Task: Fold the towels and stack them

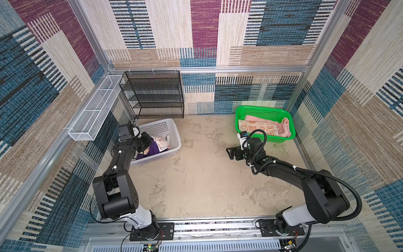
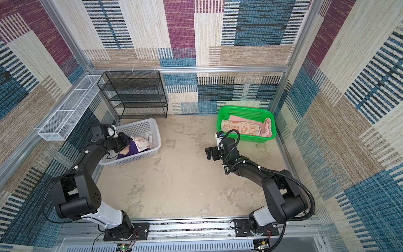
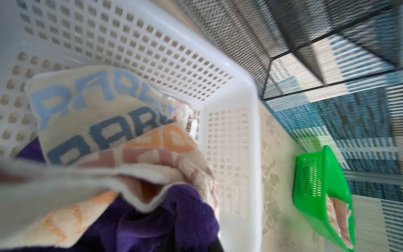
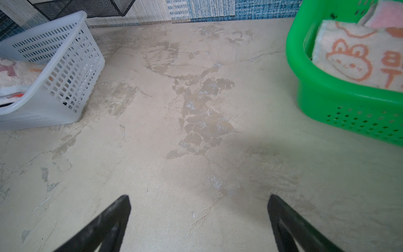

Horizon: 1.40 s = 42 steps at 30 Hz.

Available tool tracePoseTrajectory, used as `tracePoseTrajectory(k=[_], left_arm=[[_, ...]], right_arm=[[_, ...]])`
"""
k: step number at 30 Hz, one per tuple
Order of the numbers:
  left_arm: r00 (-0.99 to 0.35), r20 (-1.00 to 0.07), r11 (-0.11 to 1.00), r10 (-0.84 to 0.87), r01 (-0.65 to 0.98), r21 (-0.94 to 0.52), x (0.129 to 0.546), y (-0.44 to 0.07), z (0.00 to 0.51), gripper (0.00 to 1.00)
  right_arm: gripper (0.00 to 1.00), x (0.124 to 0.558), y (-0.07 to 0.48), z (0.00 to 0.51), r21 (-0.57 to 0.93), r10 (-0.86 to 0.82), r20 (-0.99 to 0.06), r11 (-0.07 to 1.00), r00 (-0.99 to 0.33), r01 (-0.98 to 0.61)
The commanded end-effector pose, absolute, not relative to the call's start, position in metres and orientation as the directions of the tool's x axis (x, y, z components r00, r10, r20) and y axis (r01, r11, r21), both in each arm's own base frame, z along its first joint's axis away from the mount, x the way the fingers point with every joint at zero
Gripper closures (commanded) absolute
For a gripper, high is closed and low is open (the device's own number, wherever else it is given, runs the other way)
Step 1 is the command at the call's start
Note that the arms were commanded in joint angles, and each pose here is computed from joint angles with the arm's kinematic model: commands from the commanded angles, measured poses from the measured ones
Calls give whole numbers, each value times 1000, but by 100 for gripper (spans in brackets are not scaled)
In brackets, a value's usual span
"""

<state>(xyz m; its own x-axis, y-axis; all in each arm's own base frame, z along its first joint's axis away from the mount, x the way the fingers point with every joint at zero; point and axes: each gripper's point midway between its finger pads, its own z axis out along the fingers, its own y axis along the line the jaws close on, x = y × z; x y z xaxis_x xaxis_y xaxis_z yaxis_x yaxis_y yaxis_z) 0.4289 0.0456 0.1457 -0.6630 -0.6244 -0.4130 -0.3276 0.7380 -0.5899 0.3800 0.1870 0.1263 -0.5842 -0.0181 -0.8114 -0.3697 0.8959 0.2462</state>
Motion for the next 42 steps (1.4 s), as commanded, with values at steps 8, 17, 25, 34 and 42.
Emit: tracePoseTrajectory(k=[8, 17, 25, 34, 42], left_arm=[[-739, -362, 783, -568, -349, -515, 422, 32, 105, 44], [-740, -388, 801, -549, -334, -496, 413, 24, 119, 42], [-703, -457, 813, -545, -311, -492, 401, 23, 152, 37], [-729, -422, 816, -539, -329, -474, 398, 22, 132, 56], [-709, -470, 823, -526, -285, -491, 405, 13, 153, 100]], right_arm=[[0, 383, 192, 134, 266, -5, -811, 887, -585, -377], [0, 383, 194, 131, 280, 2, -801, 885, -598, -373], [0, 384, 195, 130, 292, 11, -797, 883, -603, -369], [0, 383, 197, 128, 303, 17, -794, 877, -608, -372], [0, 382, 196, 127, 303, 20, -794, 880, -608, -367]])
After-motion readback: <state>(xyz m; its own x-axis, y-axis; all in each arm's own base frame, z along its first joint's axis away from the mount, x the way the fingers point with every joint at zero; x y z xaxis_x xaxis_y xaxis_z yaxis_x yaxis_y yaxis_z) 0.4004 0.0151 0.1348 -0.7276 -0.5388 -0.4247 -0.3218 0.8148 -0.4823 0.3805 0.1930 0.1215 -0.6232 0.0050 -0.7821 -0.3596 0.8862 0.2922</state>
